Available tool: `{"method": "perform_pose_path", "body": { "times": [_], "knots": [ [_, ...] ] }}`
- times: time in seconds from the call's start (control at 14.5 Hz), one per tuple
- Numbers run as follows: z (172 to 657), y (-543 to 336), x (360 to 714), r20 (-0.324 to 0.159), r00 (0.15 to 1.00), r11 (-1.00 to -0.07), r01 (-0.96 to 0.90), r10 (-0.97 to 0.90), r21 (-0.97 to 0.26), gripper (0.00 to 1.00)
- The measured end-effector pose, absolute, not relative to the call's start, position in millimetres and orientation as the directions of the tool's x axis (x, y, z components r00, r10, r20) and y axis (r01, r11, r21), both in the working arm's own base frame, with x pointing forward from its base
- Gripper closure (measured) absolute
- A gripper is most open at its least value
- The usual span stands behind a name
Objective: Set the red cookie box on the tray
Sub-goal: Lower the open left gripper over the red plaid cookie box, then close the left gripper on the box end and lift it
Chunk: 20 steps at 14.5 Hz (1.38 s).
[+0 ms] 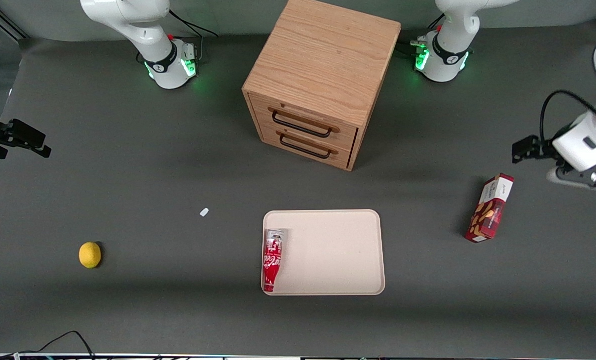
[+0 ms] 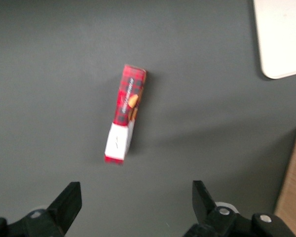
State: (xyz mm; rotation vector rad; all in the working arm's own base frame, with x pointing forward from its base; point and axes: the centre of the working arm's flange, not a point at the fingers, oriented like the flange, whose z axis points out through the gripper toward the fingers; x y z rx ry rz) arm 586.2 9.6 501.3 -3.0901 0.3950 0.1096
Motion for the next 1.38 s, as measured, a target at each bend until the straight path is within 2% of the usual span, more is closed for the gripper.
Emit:
{"method": "perform_pose_path", "body": {
  "times": [0.28,0.76,1.1,1.38],
  "knots": [
    [415,42,601,-0.036,0.94,-0.941,-0.339,-0.338,-0.022,0.0],
    [308,47,576,0.038,0.914,-0.915,-0.401,-0.403,-0.042,0.0],
    [255,44,578,0.064,0.901,-0.903,-0.427,-0.429,-0.042,0.0],
    [236,43,578,0.073,0.9,-0.903,-0.429,-0.431,-0.041,0.0]
  ]
}}
